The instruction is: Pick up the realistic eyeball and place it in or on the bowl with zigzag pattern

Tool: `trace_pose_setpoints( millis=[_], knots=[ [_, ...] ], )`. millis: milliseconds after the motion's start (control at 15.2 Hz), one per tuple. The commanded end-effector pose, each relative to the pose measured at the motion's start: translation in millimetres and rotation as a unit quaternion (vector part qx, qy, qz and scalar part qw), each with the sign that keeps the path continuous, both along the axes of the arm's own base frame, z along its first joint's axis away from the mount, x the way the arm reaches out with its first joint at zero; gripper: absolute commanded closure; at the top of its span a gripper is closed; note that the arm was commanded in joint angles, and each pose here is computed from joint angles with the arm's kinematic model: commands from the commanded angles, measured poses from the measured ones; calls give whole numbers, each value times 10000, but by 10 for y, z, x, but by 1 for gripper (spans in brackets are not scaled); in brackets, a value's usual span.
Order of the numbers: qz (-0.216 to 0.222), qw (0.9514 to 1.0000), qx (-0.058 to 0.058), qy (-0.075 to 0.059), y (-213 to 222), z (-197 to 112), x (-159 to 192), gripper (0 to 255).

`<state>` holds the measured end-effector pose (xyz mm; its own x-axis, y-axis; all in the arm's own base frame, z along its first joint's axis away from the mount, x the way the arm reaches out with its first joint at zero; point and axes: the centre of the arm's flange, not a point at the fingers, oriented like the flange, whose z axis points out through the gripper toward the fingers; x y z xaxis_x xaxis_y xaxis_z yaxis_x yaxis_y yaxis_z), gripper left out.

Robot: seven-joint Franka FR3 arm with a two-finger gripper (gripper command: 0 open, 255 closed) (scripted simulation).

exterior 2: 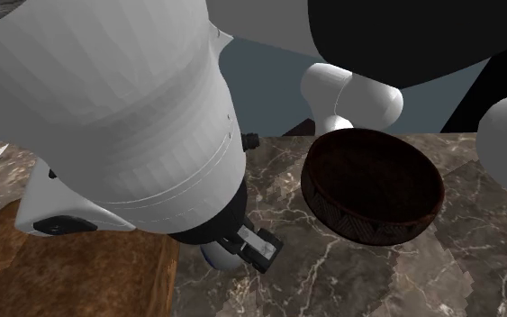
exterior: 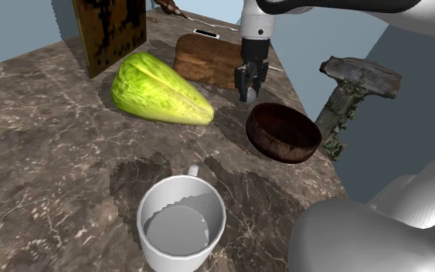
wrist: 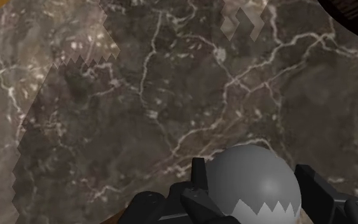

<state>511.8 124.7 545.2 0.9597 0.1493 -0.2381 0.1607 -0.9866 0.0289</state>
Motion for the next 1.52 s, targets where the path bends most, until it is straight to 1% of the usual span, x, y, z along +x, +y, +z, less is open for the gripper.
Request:
trace_pose_setpoints(
  millis=[0, 528, 1452],
  knots=[
    [6, 10000, 9, 10, 10, -7, -2, 255],
    [6, 10000, 9, 10, 10, -8, -2, 255],
    [6, 10000, 9, 10, 10, 732, -2, 255]
  ],
)
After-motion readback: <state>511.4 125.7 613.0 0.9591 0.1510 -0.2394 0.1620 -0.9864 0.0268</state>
